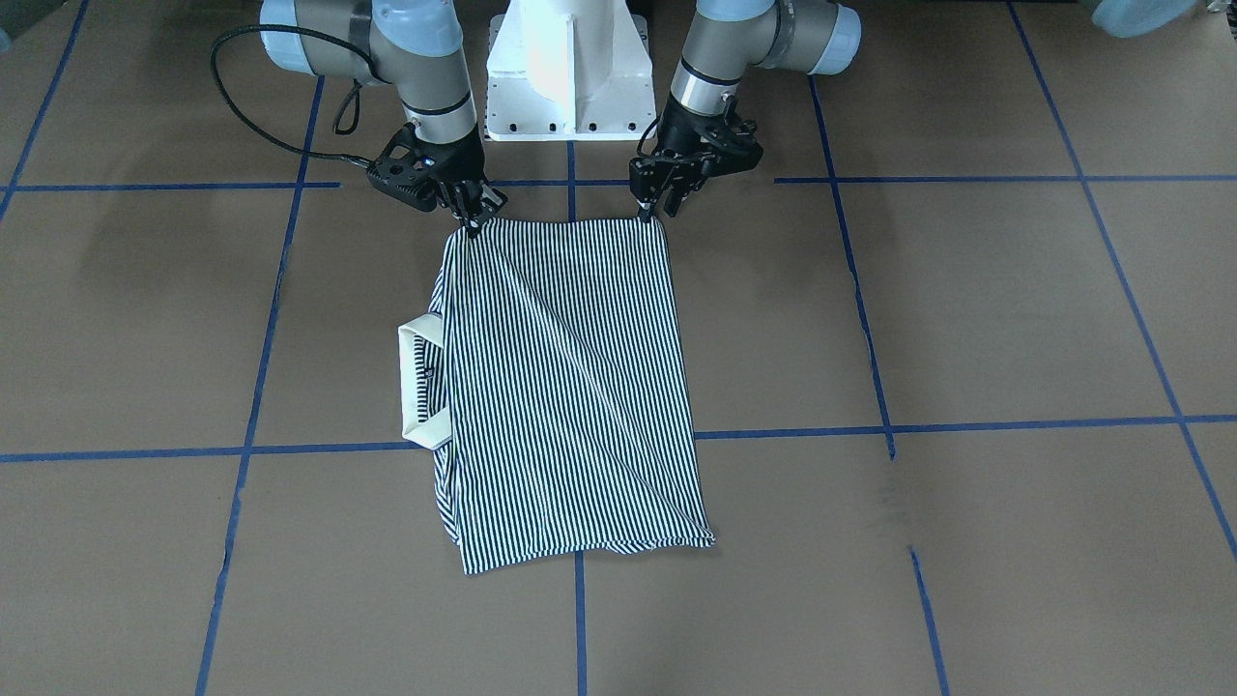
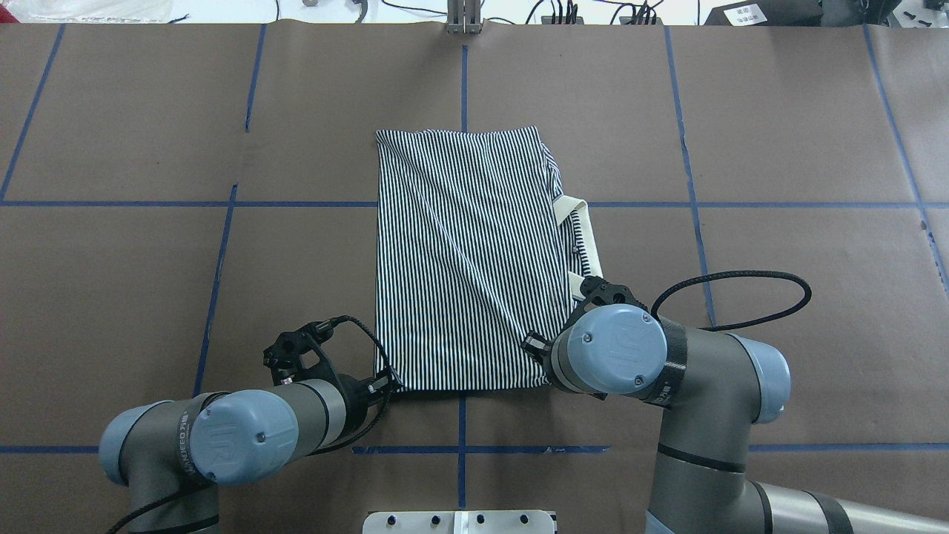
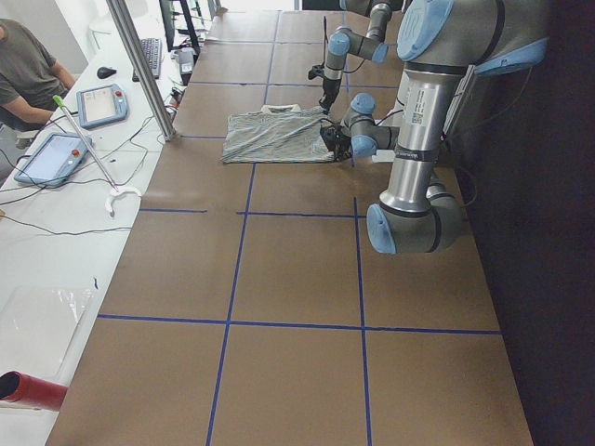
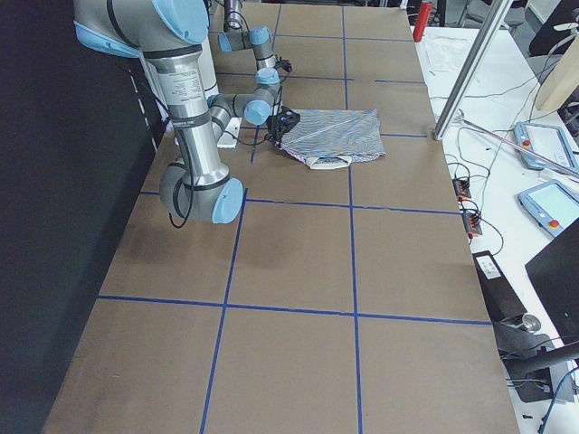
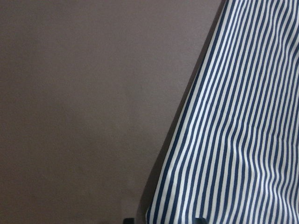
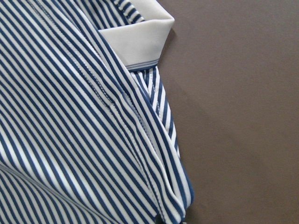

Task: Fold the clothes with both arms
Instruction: 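Grasp the near shirt edge corners with both grippers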

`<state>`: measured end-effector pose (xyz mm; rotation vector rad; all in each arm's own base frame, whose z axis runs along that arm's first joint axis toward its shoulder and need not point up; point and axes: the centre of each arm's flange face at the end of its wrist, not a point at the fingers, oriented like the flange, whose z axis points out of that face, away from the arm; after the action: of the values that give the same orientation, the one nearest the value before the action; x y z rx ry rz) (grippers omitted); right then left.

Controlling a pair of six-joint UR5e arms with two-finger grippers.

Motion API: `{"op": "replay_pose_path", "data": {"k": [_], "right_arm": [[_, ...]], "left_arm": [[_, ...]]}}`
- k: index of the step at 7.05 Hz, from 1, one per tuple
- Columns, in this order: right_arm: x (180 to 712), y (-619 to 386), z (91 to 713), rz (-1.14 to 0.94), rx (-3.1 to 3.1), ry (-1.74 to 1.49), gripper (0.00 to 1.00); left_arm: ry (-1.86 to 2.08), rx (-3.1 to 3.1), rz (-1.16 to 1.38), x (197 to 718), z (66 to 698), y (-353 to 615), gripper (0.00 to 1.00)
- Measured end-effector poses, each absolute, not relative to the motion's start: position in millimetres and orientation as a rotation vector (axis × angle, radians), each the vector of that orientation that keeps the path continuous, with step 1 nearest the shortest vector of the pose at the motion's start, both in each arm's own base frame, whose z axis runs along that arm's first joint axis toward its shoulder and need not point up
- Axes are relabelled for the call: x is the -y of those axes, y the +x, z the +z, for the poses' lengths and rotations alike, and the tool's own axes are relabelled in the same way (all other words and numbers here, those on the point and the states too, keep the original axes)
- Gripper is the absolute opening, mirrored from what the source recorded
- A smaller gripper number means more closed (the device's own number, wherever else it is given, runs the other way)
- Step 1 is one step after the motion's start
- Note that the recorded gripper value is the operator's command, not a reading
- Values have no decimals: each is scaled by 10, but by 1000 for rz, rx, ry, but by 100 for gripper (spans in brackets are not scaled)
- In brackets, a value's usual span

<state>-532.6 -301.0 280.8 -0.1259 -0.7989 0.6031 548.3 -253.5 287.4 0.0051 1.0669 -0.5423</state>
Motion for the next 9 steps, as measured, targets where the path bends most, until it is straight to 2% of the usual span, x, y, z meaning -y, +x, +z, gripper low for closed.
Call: {"op": "replay_pose_path", "data": {"k": [1, 3, 5, 9], "right_arm": [[3009, -5325, 2817, 603, 797, -126, 0], [3003, -5327, 2826, 602, 796, -126, 0], [3002, -5328, 2823, 601, 796, -126, 0], [3009, -5308, 2807, 603, 801, -126, 0]], "left_arm": [[5, -1065, -542, 2539, 2876, 5508, 44], [6, -1060, -542, 2547, 2890, 5553, 33], [7, -1052, -543, 2557, 2915, 5599, 0], [5, -1064, -544, 2567, 2772, 5528, 0]]}}
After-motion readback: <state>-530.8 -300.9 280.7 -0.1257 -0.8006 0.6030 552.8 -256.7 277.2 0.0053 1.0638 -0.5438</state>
